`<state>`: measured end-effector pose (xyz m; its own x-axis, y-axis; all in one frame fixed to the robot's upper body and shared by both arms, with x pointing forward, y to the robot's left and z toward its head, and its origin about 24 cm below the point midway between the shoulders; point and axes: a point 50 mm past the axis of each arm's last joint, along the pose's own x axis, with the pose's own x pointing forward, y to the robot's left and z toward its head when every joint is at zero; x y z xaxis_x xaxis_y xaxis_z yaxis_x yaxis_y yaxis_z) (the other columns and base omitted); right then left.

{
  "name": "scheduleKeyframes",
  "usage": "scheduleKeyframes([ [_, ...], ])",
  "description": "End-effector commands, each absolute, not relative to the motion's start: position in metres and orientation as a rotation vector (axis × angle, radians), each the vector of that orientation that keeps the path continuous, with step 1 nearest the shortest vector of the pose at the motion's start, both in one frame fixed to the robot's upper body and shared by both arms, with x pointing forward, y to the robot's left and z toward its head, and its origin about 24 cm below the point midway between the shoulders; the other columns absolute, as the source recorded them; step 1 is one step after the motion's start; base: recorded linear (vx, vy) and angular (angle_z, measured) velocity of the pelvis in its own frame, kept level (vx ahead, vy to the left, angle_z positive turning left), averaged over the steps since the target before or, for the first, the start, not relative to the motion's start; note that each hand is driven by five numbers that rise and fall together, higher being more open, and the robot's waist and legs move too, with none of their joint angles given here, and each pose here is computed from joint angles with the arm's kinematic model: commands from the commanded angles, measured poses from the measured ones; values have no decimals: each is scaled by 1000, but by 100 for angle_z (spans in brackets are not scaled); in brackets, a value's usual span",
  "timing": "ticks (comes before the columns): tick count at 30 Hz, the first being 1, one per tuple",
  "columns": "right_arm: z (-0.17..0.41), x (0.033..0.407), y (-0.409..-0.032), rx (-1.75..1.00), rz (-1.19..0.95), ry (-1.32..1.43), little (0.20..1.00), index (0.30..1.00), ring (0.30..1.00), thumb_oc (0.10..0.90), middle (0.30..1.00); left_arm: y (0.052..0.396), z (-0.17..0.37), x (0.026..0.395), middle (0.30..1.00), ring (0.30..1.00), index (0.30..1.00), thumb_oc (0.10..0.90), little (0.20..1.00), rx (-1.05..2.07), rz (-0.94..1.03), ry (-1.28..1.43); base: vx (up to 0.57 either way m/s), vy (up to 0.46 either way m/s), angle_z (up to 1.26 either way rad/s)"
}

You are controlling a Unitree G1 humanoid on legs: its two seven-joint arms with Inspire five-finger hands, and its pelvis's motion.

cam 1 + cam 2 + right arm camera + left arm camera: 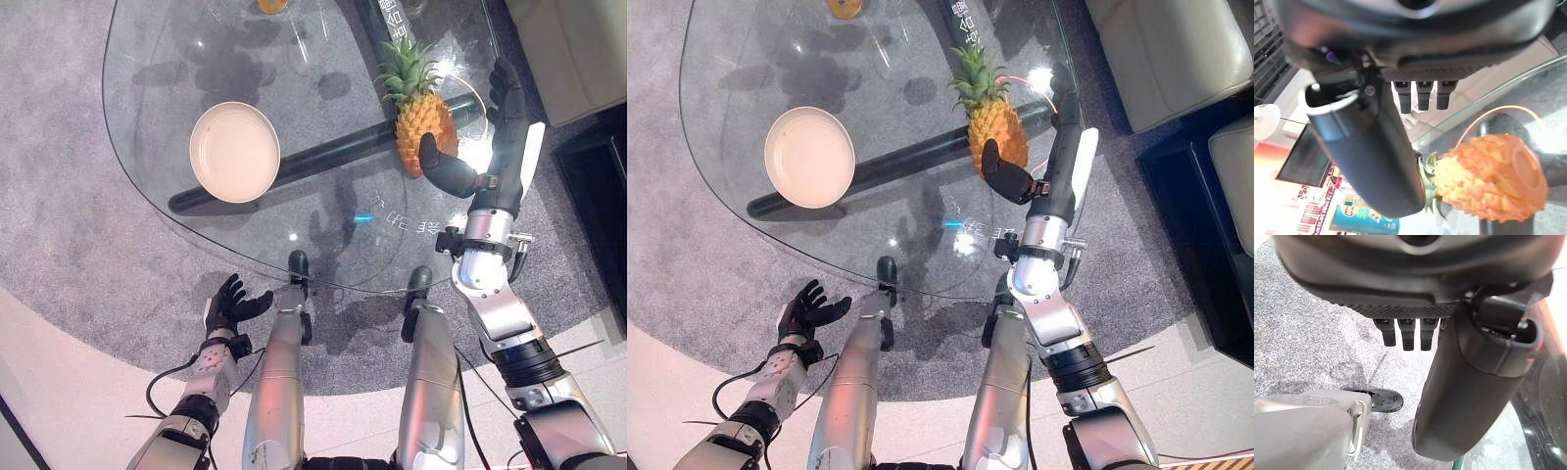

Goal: Pick up the fruit to the plate

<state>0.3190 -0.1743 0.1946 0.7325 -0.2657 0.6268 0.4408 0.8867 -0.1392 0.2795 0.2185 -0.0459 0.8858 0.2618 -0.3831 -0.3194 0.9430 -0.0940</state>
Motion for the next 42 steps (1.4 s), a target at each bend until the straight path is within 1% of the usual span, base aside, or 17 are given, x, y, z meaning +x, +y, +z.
scheduleKeyframes([
  [1,246,295,-165,-260,-407,-937,900,900,900,800,900,230,-67,250,900,900,900,800,900,-111,353,452,0,0,0],
  [13,240,299,-154,-226,-322,-874,900,900,900,800,900,226,-68,251,900,900,900,800,900,-116,342,460,0,0,0],
  [20,232,304,-146,-264,-297,-825,900,900,900,800,900,223,-68,253,900,900,900,800,900,-120,334,465,0,0,0],
  [26,228,311,-146,-310,-334,-809,900,900,900,800,900,222,-69,253,900,900,900,800,900,-113,327,465,0,0,0],
  [32,233,318,-150,-449,-422,-827,900,900,900,800,900,220,-69,254,900,900,900,800,900,-108,318,464,0,0,0],
  [41,237,326,-158,-557,-538,-848,900,900,900,800,900,219,-66,258,900,900,900,800,900,-97,302,458,-1,-1,0],
  [42,239,328,-161,-579,-575,-857,900,900,900,800,900,219,-66,258,900,900,900,800,900,-98,300,459,0,0,0],
])
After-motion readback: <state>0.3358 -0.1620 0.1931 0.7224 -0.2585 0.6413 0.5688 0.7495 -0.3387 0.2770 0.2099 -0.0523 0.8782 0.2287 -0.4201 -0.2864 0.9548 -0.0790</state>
